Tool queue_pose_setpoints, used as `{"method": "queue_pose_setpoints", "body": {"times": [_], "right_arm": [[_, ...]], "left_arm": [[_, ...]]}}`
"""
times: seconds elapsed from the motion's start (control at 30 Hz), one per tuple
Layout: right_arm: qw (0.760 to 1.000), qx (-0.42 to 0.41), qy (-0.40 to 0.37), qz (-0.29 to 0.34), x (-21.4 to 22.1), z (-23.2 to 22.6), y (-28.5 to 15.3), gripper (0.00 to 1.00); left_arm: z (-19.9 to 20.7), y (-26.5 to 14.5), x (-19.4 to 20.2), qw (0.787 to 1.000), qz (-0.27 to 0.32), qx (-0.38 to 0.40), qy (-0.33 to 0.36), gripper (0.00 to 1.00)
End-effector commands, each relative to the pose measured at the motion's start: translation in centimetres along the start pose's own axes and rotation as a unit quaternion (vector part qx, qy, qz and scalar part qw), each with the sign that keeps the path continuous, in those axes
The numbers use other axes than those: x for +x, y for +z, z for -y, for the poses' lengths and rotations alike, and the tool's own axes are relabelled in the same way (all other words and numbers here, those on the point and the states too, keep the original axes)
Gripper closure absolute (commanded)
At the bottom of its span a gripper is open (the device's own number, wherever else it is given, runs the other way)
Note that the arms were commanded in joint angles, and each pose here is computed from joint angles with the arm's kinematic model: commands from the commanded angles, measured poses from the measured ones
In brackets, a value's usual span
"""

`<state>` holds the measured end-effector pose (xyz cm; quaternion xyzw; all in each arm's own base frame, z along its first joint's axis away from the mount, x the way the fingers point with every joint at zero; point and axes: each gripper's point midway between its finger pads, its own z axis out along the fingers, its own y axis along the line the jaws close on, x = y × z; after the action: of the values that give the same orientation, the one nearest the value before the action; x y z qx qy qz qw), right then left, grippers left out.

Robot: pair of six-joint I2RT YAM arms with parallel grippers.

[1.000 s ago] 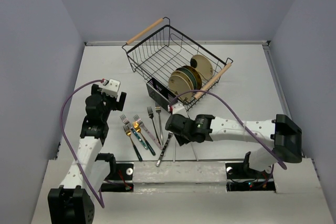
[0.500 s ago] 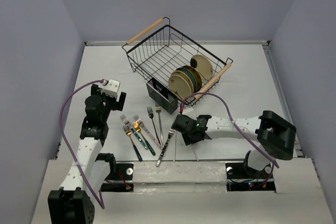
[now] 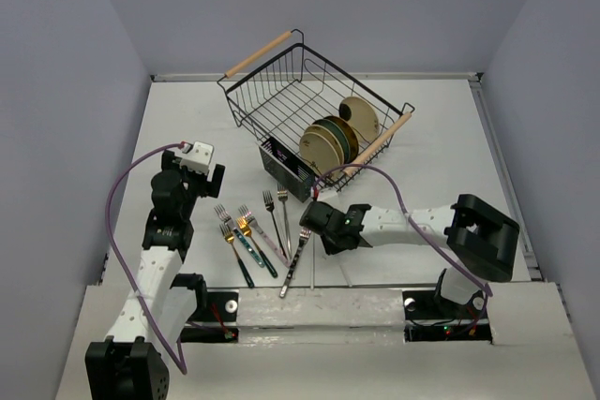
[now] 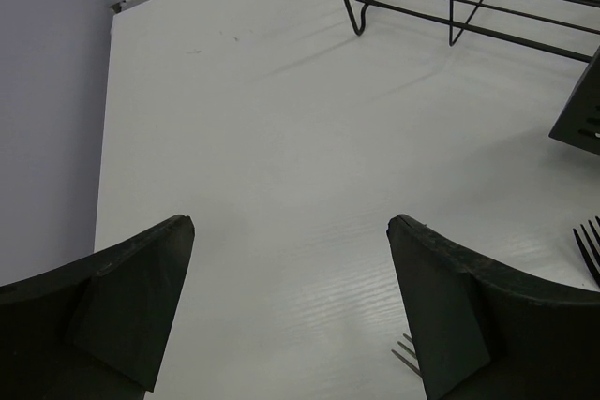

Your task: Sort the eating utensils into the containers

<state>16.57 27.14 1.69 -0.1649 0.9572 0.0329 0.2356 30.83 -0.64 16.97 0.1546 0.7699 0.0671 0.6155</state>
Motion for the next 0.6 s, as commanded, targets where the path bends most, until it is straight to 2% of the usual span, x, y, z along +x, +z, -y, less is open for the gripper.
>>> {"method": "queue_pose_setpoints", "body": {"times": [0.0, 0.03, 0.27, 0.4, 0.57], "right_arm": [[0.999, 0.015, 0.004, -0.038, 2.7, 0.8, 1.6, 0.97], [0.999, 0.023, 0.005, -0.038, 2.7, 1.2, 1.4, 1.00], [0.998, 0.045, -0.003, -0.039, 2.3, 2.2, 0.0, 1.00], [0.998, 0.050, -0.034, -0.013, 1.2, 2.0, -2.5, 1.00], [0.994, 0.005, -0.098, 0.045, -1.2, -0.3, -6.7, 1.00]], "left_arm": [[-0.8, -0.1, -1.0, 1.000, 0.024, -0.017, 0.007, 0.01], [-0.8, -0.1, -1.0, 1.000, 0.024, -0.017, 0.007, 0.01], [-0.7, -0.2, -1.0, 1.000, 0.026, -0.015, 0.007, 0.01], [-0.7, -0.2, -1.0, 1.000, 0.026, -0.015, 0.007, 0.01], [-0.8, -0.3, -1.0, 0.999, 0.028, -0.018, 0.007, 0.01]]}}
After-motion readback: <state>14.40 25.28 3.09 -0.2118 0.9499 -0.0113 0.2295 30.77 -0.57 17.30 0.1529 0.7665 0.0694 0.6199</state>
